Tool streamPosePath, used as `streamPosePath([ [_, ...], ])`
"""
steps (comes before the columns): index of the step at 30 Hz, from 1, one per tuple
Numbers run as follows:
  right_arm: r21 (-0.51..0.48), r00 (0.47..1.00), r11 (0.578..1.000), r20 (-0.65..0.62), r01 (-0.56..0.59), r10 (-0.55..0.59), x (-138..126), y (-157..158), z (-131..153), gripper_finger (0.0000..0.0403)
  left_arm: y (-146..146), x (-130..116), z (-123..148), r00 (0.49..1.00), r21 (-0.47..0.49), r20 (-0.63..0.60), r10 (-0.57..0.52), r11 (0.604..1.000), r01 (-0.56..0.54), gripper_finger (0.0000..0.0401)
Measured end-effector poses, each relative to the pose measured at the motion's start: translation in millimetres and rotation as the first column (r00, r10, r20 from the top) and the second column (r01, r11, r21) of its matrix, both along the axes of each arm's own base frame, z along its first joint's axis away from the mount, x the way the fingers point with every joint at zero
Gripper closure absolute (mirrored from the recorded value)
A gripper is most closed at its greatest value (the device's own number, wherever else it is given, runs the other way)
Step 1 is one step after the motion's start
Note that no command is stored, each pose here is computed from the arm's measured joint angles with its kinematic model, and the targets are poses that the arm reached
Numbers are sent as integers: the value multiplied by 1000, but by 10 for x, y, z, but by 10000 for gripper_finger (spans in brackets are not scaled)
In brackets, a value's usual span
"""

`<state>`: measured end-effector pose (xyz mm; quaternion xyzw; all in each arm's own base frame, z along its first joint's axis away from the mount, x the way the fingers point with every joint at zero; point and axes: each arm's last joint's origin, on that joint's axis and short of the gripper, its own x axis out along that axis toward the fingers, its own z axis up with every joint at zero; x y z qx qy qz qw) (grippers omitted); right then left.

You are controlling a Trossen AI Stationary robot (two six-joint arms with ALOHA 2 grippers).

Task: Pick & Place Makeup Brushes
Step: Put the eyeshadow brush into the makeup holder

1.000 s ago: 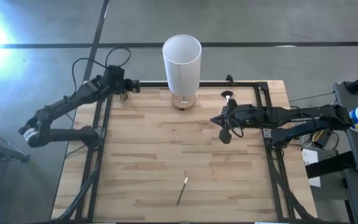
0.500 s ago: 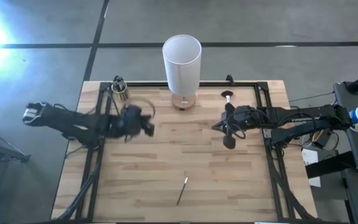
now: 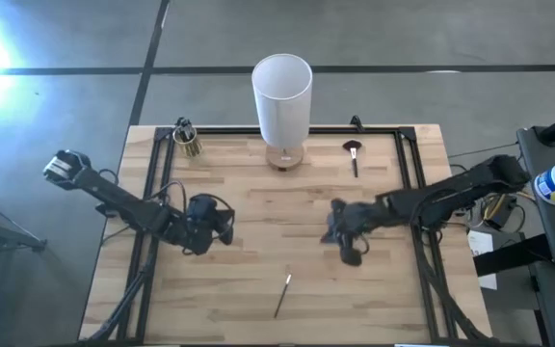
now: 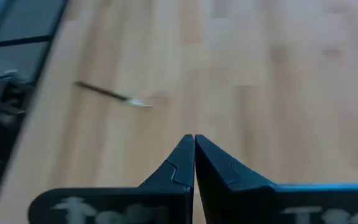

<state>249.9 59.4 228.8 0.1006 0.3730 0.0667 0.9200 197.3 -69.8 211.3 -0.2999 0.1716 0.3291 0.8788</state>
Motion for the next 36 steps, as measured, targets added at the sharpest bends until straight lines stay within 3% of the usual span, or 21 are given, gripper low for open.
streamPosePath([
  [8, 93, 991, 990, -75, -105, 112, 411, 278, -341, 372, 7, -20, -82, 999, 25, -23, -31, 999, 31, 401],
  [20, -61, 917, 933, -217, -354, 334, 1105, 490, -624, 286, 8, -44, -151, 995, 22, -66, -75, 997, 77, 401],
  [27, -131, 870, 874, -243, -467, 428, 1319, 552, -762, 284, 8, -44, -150, 994, 29, -72, -83, 996, 85, 401],
  [36, -102, 828, 843, -281, -528, 485, 1409, 589, -947, 318, 7, -45, -153, 992, 34, -83, -95, 995, 98, 401],
])
